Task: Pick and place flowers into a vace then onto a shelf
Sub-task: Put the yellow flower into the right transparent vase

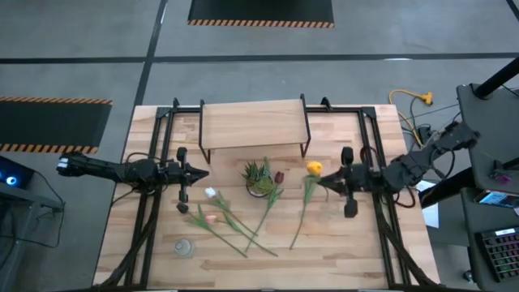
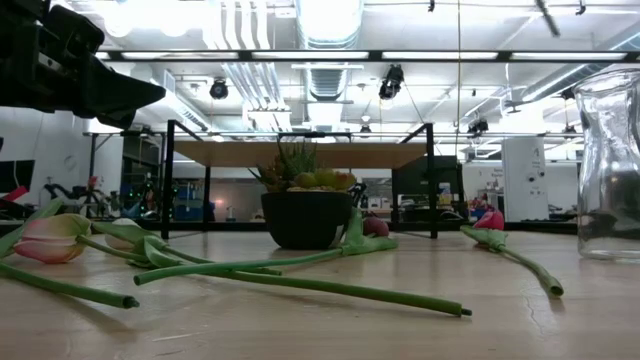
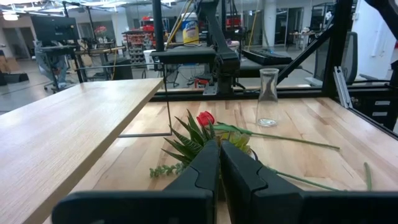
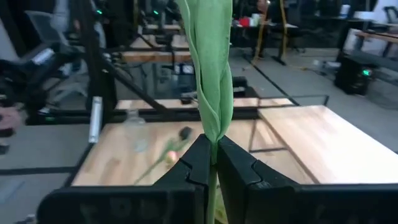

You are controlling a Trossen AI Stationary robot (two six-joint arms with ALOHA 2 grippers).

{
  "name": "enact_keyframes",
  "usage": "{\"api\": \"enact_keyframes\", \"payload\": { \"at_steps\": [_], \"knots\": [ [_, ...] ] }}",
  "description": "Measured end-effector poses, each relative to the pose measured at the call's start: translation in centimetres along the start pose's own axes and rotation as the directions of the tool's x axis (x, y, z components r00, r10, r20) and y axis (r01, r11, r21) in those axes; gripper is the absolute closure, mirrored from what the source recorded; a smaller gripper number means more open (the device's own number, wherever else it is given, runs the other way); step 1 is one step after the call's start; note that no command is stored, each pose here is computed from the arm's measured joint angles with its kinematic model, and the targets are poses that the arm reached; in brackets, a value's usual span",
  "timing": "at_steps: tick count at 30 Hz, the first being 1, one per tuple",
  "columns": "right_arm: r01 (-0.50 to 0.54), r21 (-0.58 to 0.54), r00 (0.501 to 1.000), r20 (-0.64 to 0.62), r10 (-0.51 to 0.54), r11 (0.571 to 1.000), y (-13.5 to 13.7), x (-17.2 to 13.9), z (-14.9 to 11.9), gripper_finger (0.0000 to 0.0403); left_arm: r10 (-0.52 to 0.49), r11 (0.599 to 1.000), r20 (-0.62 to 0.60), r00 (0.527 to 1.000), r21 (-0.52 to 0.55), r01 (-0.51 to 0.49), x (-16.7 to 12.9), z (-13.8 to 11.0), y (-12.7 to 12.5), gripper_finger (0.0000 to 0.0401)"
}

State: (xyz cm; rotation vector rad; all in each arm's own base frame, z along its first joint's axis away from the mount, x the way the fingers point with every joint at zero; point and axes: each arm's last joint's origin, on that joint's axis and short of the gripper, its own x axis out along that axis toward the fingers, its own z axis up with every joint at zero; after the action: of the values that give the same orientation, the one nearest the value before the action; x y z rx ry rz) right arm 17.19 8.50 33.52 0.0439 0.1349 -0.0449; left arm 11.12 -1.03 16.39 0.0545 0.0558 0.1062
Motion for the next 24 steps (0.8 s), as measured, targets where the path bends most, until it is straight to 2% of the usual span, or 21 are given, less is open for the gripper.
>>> {"api": "enact_keyframes", "payload": {
  "at_steps": [3, 10, 15, 24],
  "knots": [
    [-0.032, -0.038, 0.998, -0.046, 0.03, 0.999, 0.8, -0.2, -1.0, 0.039, 0.0, 1.0, 0.0, 1.0, 0.0, 0.0, 0.0, 0.0, 0.0, 0.0401],
    [0.025, -0.118, 0.997, -0.073, -0.034, 0.993, 1.8, -0.8, -2.2, 0.039, 0.0, 1.0, 0.0, 1.0, 0.0, 0.0, 0.0, 0.0, 0.0, 0.0401],
    [0.024, -0.118, 0.996, -0.08, -0.034, 0.993, 2.0, -1.3, -2.6, 0.039, 0.0, 1.0, 0.0, 1.0, 0.0, 0.0, 0.0, 0.0, 0.0, 0.0401],
    [0.122, -0.111, 0.986, -0.096, -0.133, 0.986, 1.7, -0.8, -6.3, 0.039, 0.0, 1.0, 0.0, 1.0, 0.0, 0.0, 0.0, 0.0, 0.0, 0.0401]
  ]
}}
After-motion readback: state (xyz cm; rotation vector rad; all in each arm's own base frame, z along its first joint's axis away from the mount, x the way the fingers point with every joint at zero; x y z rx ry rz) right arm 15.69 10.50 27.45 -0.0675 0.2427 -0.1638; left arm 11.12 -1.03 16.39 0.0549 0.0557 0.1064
